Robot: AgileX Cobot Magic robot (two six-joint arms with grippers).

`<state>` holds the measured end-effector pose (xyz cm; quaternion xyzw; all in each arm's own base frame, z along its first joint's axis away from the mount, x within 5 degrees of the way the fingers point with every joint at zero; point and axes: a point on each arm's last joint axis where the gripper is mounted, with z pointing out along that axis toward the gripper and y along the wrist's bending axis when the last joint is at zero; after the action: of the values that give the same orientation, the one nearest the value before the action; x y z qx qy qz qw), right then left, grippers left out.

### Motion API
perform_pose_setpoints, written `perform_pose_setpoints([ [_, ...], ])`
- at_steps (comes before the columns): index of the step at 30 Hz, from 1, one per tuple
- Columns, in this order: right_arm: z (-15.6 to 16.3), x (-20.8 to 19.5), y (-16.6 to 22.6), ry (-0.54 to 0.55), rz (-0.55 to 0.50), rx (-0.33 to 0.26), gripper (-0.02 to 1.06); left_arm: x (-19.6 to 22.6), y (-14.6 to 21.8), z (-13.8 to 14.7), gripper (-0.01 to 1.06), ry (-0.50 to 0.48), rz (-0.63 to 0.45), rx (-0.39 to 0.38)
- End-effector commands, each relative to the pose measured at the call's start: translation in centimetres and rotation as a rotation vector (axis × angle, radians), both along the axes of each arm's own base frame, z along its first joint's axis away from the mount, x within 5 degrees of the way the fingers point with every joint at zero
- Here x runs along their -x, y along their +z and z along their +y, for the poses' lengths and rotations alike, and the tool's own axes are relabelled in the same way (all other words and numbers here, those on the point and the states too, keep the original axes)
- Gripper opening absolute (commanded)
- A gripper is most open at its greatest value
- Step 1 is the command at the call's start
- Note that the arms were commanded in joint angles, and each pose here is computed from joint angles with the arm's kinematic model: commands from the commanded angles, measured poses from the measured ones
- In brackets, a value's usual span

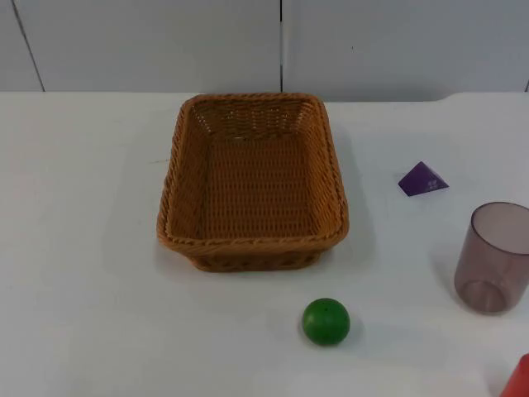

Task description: Pick up the basket with the left hand and place the triangular block into the basket with the right hand.

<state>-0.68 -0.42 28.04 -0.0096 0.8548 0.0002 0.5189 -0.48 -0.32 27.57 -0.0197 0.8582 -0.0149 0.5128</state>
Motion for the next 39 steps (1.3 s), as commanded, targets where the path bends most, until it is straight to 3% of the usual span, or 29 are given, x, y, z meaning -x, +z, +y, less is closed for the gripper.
perform_pose_setpoints([
  [1,0.2,0.1,0.0,0.005,-0.006,-0.019,1.05,0.0,-0.1,-0.1,1.05,-0.011,-0.003,0.006],
  [5,0.4,0.2,0.8,0.028,-0.022,-0.022,1.05,-0.1,0.3,-0.1,1.05,-0.016,-0.002,0.015],
  [10,0.5,-1.8,3.2,0.033,0.025,-0.009,1.05,-2.3,1.9,-0.2,1.05,-0.025,0.101,0.036],
  [16,0.7,-6.6,5.8,0.033,0.067,-0.007,1.05,-7.2,4.3,-0.2,1.05,-0.027,0.221,0.060],
  [18,1.0,-9.5,6.1,0.035,0.143,-0.024,1.05,-10.2,4.8,-0.2,1.05,-0.023,0.272,0.061],
  [31,1.3,-17.1,2.9,0.040,0.385,0.003,1.05,-17.1,2.3,-0.4,1.05,-0.043,0.430,0.110],
  [39,1.3,-17.8,2.4,0.039,0.407,0.007,1.05,-19.5,1.0,-0.5,1.05,-0.052,0.467,0.132],
])
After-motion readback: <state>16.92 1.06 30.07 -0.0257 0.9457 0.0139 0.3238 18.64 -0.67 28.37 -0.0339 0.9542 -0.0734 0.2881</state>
